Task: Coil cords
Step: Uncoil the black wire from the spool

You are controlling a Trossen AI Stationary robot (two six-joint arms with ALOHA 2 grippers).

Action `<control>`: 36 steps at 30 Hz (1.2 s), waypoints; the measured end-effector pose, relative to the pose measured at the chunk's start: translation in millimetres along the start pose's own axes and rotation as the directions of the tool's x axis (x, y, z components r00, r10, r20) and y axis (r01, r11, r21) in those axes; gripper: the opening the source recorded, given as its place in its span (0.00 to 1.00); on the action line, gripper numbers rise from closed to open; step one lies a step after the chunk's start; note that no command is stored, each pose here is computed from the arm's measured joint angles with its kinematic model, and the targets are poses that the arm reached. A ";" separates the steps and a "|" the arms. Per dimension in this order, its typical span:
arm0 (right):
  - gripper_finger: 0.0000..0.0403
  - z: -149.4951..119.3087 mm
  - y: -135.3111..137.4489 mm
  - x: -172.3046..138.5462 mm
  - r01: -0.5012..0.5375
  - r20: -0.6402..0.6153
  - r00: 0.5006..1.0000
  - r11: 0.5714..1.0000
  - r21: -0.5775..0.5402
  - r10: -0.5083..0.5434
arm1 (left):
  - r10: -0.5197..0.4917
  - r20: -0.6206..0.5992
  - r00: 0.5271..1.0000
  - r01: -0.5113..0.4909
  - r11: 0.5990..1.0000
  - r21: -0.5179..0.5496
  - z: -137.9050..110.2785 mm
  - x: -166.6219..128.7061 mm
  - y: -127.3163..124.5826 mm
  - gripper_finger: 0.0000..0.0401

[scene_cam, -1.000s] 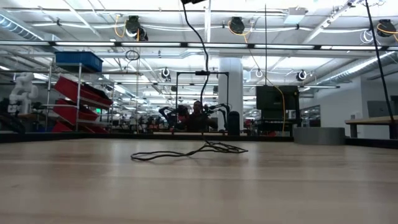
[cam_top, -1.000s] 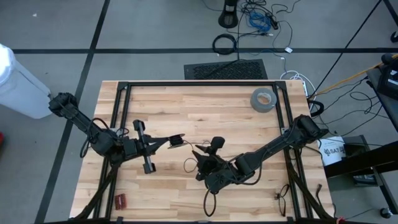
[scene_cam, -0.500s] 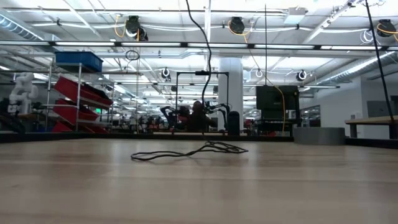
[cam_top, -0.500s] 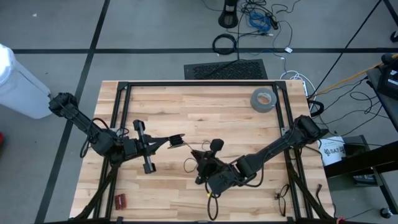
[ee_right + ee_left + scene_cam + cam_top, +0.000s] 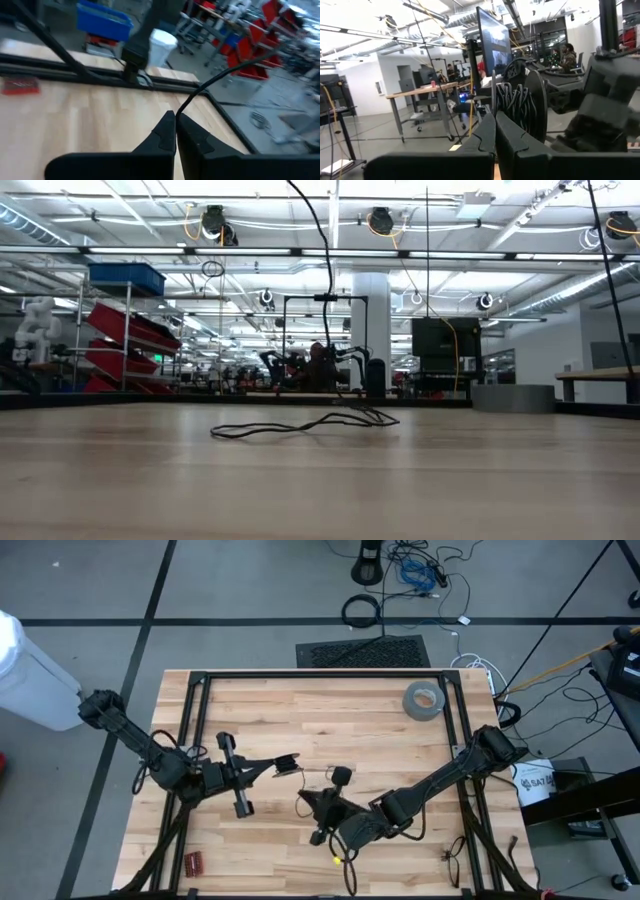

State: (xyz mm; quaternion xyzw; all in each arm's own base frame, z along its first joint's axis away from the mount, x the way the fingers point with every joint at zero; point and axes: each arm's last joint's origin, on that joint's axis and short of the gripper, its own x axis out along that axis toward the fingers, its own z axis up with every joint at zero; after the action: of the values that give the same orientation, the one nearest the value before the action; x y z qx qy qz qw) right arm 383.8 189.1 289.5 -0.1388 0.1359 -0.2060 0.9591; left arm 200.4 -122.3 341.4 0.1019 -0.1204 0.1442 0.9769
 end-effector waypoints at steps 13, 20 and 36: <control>0.00 15.5 13.8 16.6 -0.110 0.074 0.991 0.994 0.009 0.109 | 0.020 -0.005 1.000 -0.020 1.000 -0.013 -3.0 4.8 3.1 0.00; 0.00 45.4 32.1 25.1 -0.138 0.092 0.985 0.988 -0.071 0.144 | 0.018 -0.006 1.000 -0.018 1.000 -0.012 -3.3 4.9 3.0 0.00; 0.00 134.3 12.5 -8.5 -0.229 0.123 0.961 0.962 -0.148 0.247 | 0.014 -0.010 1.000 -0.014 1.000 -0.013 -4.3 5.0 2.0 0.00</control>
State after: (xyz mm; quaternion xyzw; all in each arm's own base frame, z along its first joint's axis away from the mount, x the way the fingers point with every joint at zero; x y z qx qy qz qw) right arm 423.5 231.9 411.4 -0.1988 0.0973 -0.0692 0.9727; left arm 205.3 -118.1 339.0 0.0939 -0.1171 0.1509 0.9771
